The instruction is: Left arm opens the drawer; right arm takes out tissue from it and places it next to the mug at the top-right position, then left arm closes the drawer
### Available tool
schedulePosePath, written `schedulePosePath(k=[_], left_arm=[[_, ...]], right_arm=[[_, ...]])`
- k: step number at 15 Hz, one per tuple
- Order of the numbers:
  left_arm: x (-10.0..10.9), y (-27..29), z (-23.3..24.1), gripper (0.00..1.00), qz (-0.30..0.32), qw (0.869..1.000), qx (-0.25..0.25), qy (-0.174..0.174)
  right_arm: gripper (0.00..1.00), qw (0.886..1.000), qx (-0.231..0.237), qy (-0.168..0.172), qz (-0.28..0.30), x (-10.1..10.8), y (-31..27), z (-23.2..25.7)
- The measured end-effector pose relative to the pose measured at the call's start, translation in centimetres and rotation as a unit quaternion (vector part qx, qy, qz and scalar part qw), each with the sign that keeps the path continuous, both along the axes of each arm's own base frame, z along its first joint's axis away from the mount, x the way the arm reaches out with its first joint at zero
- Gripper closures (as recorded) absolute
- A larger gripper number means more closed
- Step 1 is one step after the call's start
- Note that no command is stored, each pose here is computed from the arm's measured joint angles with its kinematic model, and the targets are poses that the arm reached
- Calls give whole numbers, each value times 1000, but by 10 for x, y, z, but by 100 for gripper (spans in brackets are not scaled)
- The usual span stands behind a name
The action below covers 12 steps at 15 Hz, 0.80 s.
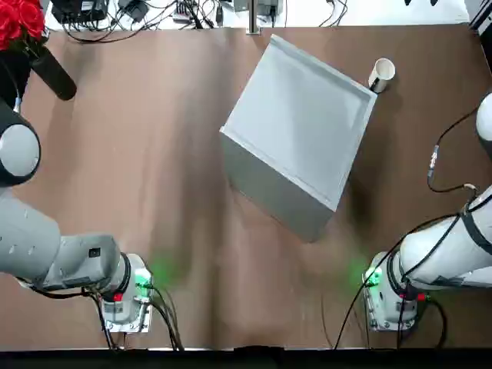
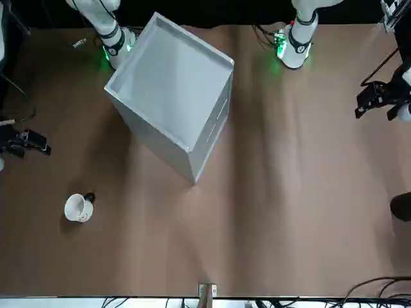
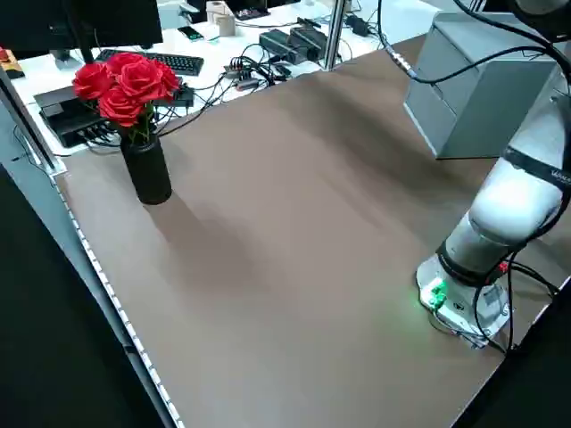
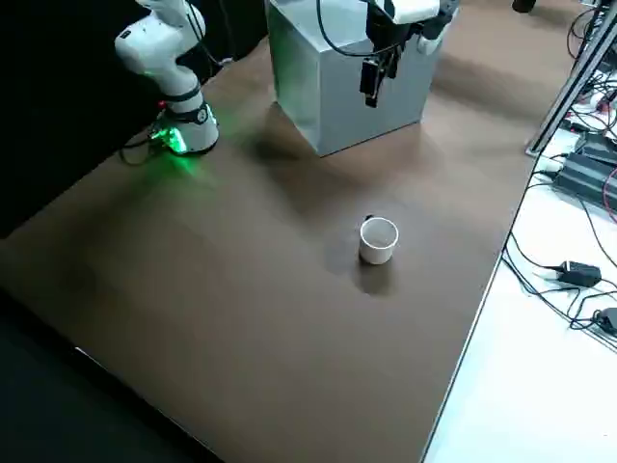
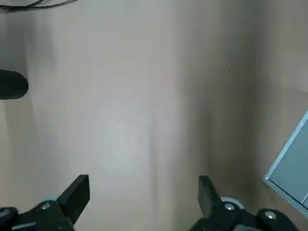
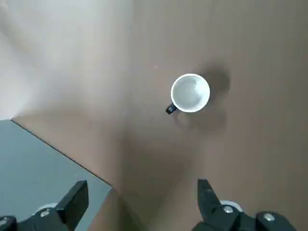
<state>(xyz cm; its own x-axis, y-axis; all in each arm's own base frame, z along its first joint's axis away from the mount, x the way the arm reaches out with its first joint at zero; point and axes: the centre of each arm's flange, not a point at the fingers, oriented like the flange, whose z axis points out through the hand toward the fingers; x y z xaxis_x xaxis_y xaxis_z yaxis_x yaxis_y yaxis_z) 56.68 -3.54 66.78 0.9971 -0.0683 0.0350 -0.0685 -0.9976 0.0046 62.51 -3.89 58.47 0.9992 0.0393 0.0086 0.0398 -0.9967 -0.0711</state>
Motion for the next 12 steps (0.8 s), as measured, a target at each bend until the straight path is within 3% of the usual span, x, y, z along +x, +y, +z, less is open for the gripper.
schedulePosePath(k=[7,12], left_arm=[[3,3,-7,0,3,1000,0,6],[28,36,-85,0,39,994,-14,103]], right_arm=[[0,1000,0,0,-2,0,-1,0],[0,1000,0,0,-4,0,-3,0]])
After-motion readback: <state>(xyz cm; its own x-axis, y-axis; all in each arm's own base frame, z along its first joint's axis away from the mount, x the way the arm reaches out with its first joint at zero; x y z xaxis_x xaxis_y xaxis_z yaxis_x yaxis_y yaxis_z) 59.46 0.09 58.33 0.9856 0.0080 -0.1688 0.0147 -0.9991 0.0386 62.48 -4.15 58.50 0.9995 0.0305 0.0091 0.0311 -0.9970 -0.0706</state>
